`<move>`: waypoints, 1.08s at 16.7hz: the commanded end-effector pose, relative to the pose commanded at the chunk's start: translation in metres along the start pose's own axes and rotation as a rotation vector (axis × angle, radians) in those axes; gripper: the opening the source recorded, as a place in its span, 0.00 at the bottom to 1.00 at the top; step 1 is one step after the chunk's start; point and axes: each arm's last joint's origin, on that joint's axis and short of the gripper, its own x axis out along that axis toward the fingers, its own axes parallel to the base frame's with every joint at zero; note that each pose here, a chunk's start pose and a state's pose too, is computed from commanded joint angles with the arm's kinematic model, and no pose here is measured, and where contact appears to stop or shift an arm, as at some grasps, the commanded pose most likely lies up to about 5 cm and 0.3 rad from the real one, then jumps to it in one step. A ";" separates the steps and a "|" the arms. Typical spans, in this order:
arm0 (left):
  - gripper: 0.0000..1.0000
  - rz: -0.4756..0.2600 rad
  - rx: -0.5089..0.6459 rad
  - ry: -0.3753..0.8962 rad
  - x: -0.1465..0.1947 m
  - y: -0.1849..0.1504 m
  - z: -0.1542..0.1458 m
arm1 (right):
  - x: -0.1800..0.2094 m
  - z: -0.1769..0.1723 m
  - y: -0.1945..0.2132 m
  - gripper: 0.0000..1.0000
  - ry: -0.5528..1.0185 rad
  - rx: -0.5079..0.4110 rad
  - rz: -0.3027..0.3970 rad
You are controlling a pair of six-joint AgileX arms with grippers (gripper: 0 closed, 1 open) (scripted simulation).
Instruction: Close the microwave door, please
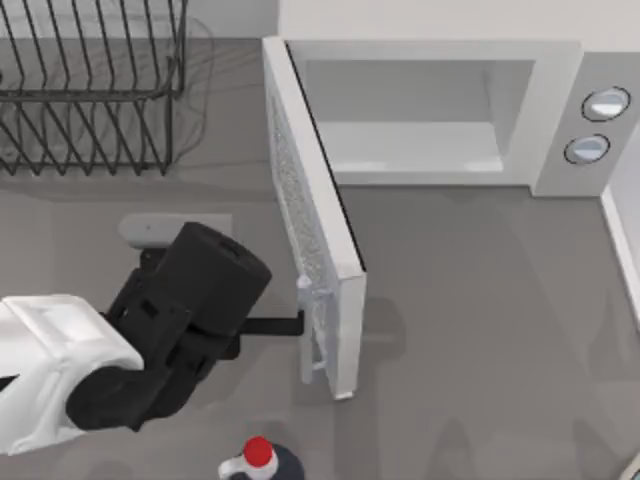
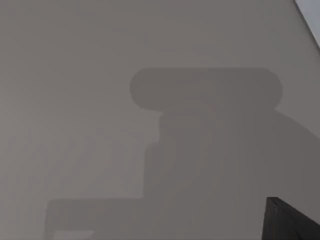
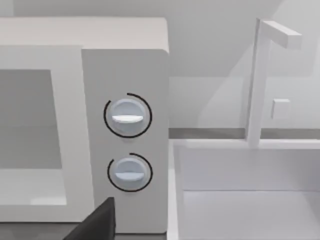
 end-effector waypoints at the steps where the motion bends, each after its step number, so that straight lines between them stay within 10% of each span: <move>1: 0.00 -0.001 -0.001 -0.003 0.000 -0.012 0.000 | 0.000 0.000 0.000 1.00 0.000 0.000 0.000; 18: 0.00 -0.012 -0.010 -0.017 -0.001 -0.129 0.001 | 0.000 0.000 0.000 1.00 0.000 0.000 0.000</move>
